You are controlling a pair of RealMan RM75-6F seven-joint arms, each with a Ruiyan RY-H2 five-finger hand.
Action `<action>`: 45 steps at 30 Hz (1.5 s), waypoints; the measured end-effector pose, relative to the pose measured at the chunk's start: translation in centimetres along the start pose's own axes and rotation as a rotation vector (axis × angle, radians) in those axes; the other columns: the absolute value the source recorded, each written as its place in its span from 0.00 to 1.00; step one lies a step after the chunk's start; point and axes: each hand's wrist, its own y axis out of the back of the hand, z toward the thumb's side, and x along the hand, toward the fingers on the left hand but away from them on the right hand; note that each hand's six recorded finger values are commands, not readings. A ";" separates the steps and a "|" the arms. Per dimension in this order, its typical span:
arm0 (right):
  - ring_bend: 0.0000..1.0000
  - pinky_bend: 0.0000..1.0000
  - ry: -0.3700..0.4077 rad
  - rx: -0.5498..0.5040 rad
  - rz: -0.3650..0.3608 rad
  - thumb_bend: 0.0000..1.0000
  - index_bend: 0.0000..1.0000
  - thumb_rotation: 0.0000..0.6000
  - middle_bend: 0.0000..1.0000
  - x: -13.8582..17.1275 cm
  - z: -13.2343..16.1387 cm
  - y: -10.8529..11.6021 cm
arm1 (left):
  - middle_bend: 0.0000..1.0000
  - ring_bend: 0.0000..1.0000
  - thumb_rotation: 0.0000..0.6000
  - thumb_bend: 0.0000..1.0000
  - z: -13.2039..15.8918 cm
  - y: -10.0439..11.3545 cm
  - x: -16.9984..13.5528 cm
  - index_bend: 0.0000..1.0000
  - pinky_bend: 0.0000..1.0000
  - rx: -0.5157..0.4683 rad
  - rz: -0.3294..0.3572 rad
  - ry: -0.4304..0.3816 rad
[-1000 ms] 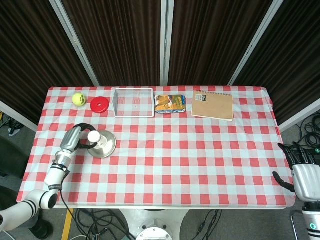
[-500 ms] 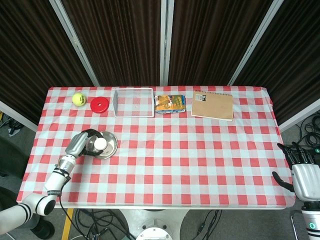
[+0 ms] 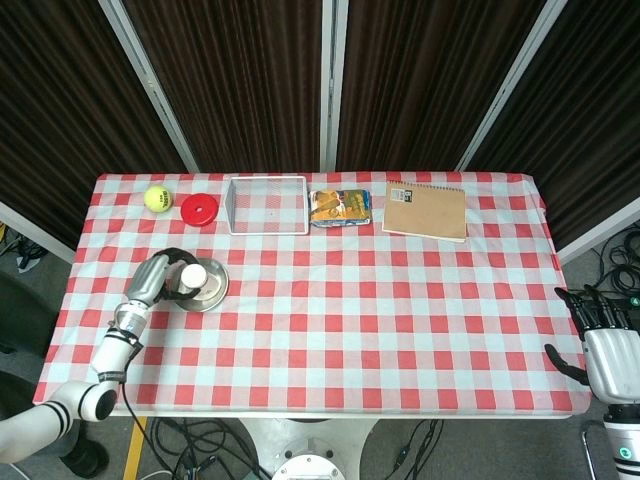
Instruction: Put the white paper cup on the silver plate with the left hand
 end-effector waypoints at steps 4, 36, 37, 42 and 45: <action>0.07 0.17 0.000 0.000 -0.001 0.16 0.14 1.00 0.22 0.0 0.0 0.0 | 0.39 0.20 1.00 0.31 1.0 -1.0 -1.1 0.52 0.17 0.003 -0.053 -0.034; 0.07 0.17 0.004 -0.002 -0.003 0.16 0.14 1.00 0.23 0.0 0.0 0.1 | 0.39 0.20 1.00 0.30 -1.2 1.5 0.7 0.51 0.17 0.003 0.080 0.062; 0.07 0.17 0.002 -0.003 -0.004 0.16 0.14 1.00 0.23 0.0 0.0 0.1 | 0.39 0.20 1.00 0.30 -0.9 1.5 0.6 0.51 0.17 -0.010 0.079 0.056; 0.07 0.17 0.008 -0.005 -0.006 0.16 0.14 1.00 0.23 -0.2 0.1 0.1 | 0.38 0.20 1.00 0.30 1.2 2.1 0.2 0.51 0.16 -0.096 0.078 0.002; 0.07 0.17 0.012 -0.004 -0.006 0.16 0.14 1.00 0.23 -0.1 0.1 0.1 | 0.38 0.20 1.00 0.30 1.3 3.2 0.9 0.51 0.16 -0.108 0.106 0.005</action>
